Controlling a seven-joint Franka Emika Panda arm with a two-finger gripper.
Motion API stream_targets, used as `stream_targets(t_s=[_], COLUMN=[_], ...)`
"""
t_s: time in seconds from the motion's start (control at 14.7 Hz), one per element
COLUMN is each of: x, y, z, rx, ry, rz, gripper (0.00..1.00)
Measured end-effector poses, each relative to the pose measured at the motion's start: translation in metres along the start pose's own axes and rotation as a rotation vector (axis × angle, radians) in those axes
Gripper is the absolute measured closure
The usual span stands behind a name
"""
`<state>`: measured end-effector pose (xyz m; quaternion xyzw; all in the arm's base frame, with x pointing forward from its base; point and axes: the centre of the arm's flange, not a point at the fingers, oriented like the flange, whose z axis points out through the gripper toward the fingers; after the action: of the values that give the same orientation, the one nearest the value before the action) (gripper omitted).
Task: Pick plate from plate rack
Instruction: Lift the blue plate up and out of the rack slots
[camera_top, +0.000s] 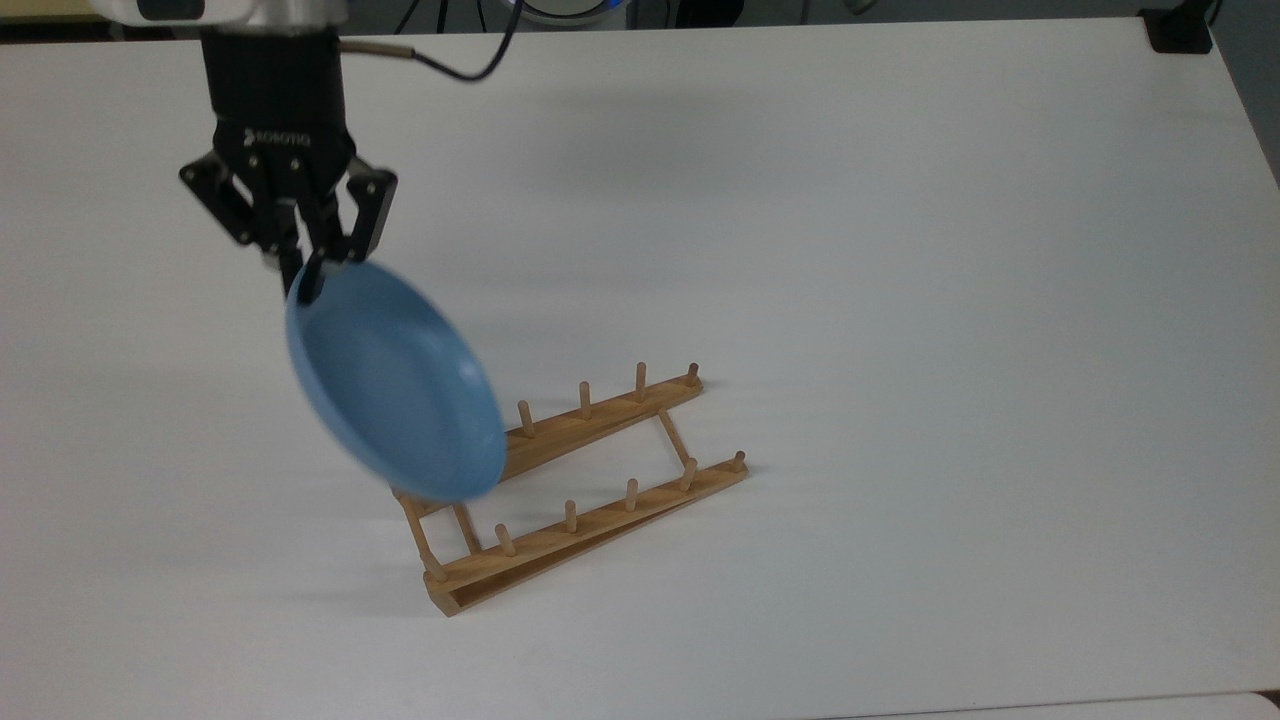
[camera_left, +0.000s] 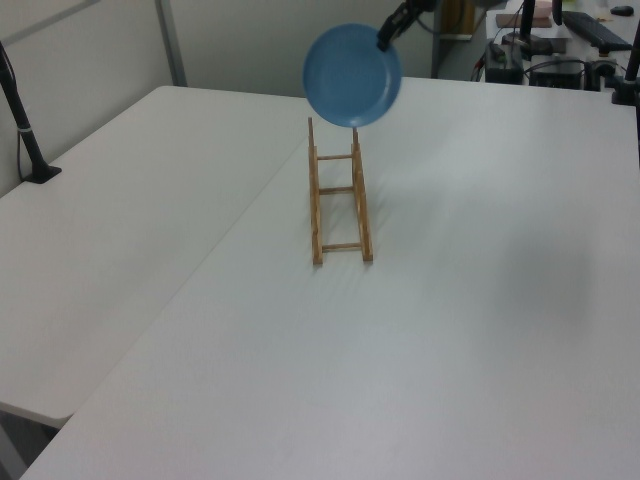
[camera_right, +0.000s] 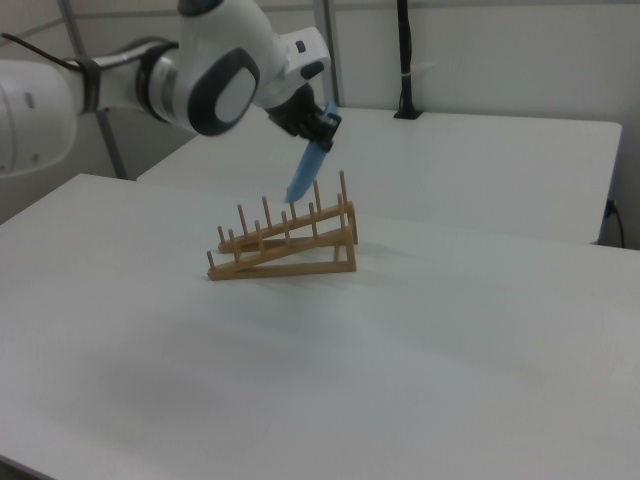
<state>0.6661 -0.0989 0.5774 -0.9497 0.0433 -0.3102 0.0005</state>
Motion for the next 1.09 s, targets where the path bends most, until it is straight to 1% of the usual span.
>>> stream_targets(t_s=[0.07, 0.14, 0.34, 0.55, 0.68, 0.89, 1.02, 1.09], x=[-0.006, -0.014, -0.034, -0.063, -0.085, -0.130, -0.160, -0.171], y=[-0.001, -0.002, -0.001, 0.020, 0.040, 0.066, 0.072, 0.074], z=[-0.008, -0.016, -0.042, -0.056, -0.048, -0.010, 0.018, 0.030], rx=[0.022, 0.055, 0.151, 0.231, 0.299, 0.409, 0.456, 0.469], ry=[-0.076, -0.153, -0.330, -0.517, -0.610, -0.696, -0.749, -0.766], rz=[0.015, 0.037, 0.078, 0.064, 0.036, -0.027, -0.061, -0.069], gripper=[0.92, 0.92, 0.92, 0.92, 0.92, 0.92, 0.92, 0.92])
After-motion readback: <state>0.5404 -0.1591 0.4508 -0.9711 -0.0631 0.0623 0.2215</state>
